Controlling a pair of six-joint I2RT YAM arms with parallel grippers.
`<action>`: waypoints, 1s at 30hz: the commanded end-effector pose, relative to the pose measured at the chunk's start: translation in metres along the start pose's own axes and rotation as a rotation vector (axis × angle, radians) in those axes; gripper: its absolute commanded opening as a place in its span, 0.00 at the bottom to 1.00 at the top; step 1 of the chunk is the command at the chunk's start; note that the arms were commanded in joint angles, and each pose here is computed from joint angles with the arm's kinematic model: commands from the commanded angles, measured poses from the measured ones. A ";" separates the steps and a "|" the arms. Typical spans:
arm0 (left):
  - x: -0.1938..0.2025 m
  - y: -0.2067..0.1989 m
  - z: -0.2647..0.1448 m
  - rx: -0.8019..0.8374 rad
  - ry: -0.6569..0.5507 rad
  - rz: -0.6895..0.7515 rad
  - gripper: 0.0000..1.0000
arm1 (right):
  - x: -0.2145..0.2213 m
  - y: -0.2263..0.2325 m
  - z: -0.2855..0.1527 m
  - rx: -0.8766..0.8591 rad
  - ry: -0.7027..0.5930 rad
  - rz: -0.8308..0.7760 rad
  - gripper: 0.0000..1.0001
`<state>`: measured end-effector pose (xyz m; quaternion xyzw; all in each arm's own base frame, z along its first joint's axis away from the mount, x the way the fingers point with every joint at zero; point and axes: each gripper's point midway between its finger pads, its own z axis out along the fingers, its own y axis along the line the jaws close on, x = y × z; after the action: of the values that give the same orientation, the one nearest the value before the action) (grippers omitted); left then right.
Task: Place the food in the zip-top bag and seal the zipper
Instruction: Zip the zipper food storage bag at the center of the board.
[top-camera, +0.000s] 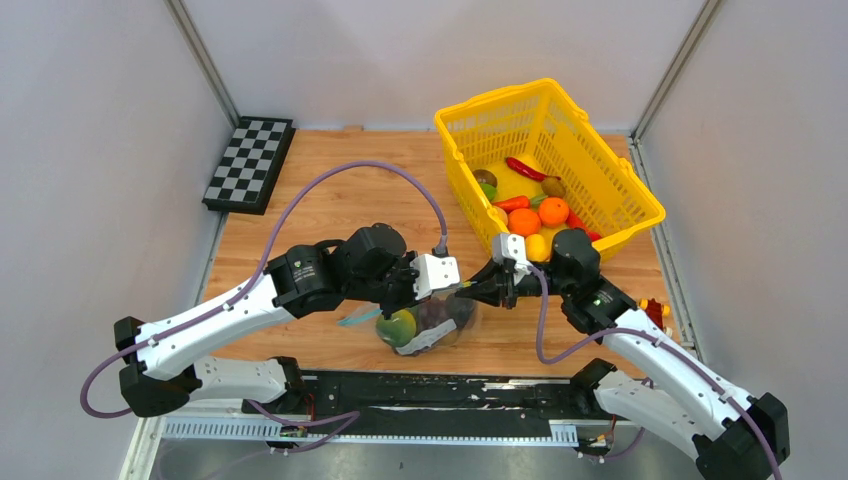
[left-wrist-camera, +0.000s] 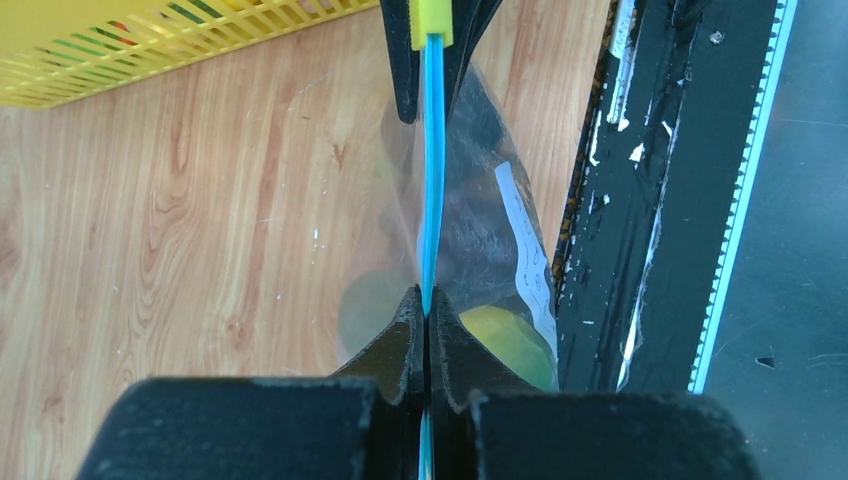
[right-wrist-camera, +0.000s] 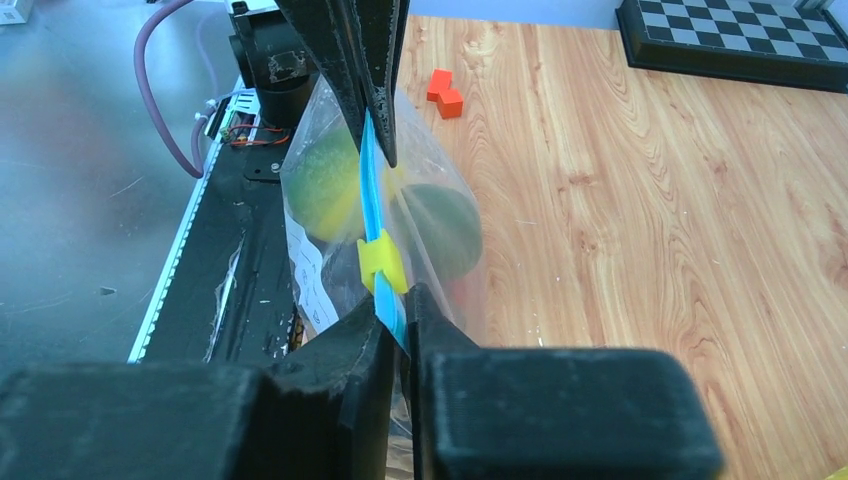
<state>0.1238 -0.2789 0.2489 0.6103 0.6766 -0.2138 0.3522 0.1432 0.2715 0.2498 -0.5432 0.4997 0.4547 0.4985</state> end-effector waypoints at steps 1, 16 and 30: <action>-0.018 0.002 -0.009 -0.010 -0.082 0.033 0.00 | -0.015 0.002 0.001 -0.031 -0.039 -0.055 0.04; -0.057 0.018 -0.002 -0.112 -0.331 -0.092 0.37 | -0.015 -0.006 0.005 0.024 -0.043 0.075 0.00; -0.100 0.009 0.015 -0.009 -0.439 -0.106 0.47 | -0.015 -0.008 0.006 0.029 -0.032 0.092 0.00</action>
<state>0.1403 -0.3373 0.2834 0.5223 0.6435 -0.3140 0.4632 0.1475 0.2762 0.2410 -0.5024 0.5486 0.4825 0.4623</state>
